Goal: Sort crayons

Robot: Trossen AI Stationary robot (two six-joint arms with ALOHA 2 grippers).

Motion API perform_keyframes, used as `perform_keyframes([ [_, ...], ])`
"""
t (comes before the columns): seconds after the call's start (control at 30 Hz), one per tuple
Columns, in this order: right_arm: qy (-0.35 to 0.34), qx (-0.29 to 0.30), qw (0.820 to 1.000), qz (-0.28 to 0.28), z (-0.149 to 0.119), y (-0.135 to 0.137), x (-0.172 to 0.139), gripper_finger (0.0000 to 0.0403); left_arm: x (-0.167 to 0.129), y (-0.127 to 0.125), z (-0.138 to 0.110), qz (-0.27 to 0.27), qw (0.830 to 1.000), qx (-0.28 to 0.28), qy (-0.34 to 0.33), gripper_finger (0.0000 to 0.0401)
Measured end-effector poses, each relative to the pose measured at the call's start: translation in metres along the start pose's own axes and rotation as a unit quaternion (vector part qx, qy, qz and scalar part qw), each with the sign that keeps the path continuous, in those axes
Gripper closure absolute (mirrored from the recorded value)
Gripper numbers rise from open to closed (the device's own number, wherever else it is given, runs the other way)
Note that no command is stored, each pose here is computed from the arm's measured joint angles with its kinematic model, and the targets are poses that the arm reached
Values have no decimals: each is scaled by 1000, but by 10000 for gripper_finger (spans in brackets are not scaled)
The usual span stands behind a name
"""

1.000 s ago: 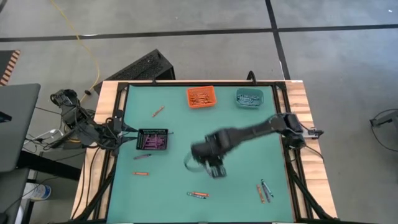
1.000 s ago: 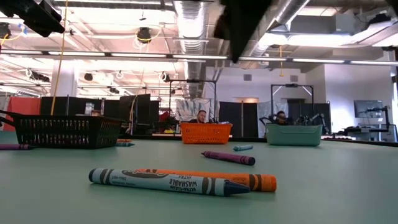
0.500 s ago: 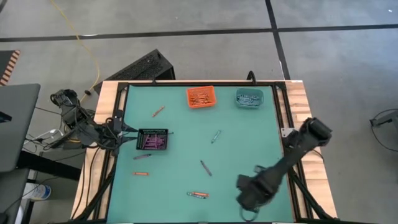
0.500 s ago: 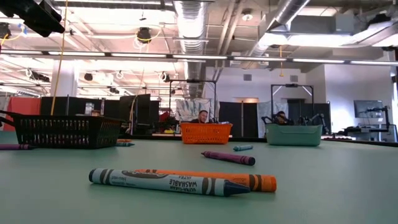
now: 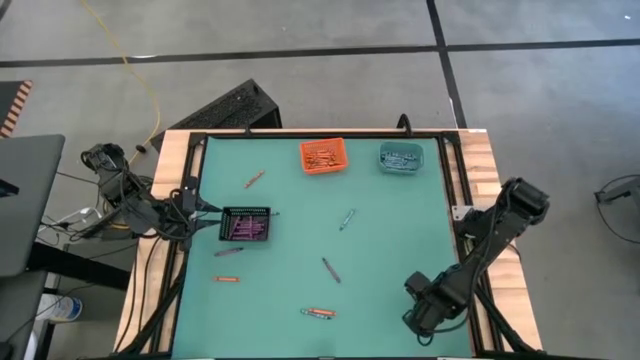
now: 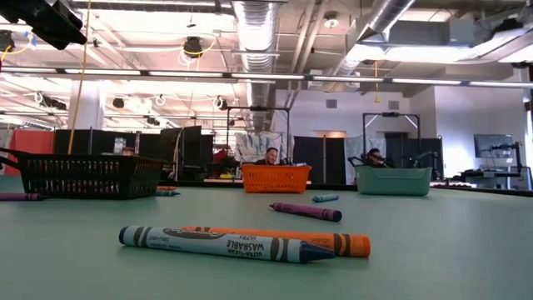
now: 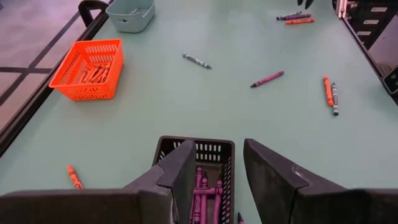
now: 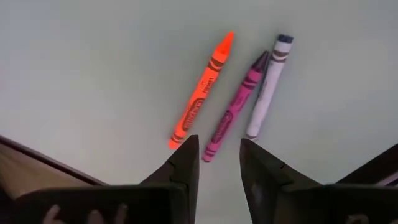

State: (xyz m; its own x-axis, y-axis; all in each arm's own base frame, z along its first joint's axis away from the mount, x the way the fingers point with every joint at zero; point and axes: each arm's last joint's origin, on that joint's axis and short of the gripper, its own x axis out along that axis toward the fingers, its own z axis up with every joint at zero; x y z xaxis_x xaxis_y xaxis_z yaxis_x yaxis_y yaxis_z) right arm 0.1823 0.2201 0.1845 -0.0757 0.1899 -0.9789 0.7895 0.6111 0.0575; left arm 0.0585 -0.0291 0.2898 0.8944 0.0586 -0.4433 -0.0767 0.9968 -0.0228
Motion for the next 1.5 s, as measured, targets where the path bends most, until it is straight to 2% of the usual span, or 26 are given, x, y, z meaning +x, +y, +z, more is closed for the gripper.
perform_keyframes([
  [0.2, 0, 76, 997, 1, 3, 1, 0, 292, 0, 0, 0, 0, 1000, 0, 0, 276],
  [0.47, -1, 67, 998, -18, 3, 5, 14, 292, 0, 0, 0, 0, 1000, 0, 0, 276],
  [0.6, 4, 39, 999, 17, 2, 12, 15, 292, 0, 0, 0, 0, 1000, 0, 0, 276],
  [0.73, -2, 36, 998, 43, 2, 17, 15, 292, 0, 0, 0, 0, 1000, 0, 0, 276],
  [1.07, -9, 66, 998, 19, 13, 17, 19, 292, 0, 0, 0, 0, 1000, 0, 0, 276],
  [1.33, -12, 60, 998, 10, 16, 10, 27, 292, 0, 0, 0, 0, 1000, 0, 0, 276],
  [1.5, -15, 51, 998, 23, 21, 6, 37, 292, 0, 0, 0, 0, 1000, 0, 0, 276],
])
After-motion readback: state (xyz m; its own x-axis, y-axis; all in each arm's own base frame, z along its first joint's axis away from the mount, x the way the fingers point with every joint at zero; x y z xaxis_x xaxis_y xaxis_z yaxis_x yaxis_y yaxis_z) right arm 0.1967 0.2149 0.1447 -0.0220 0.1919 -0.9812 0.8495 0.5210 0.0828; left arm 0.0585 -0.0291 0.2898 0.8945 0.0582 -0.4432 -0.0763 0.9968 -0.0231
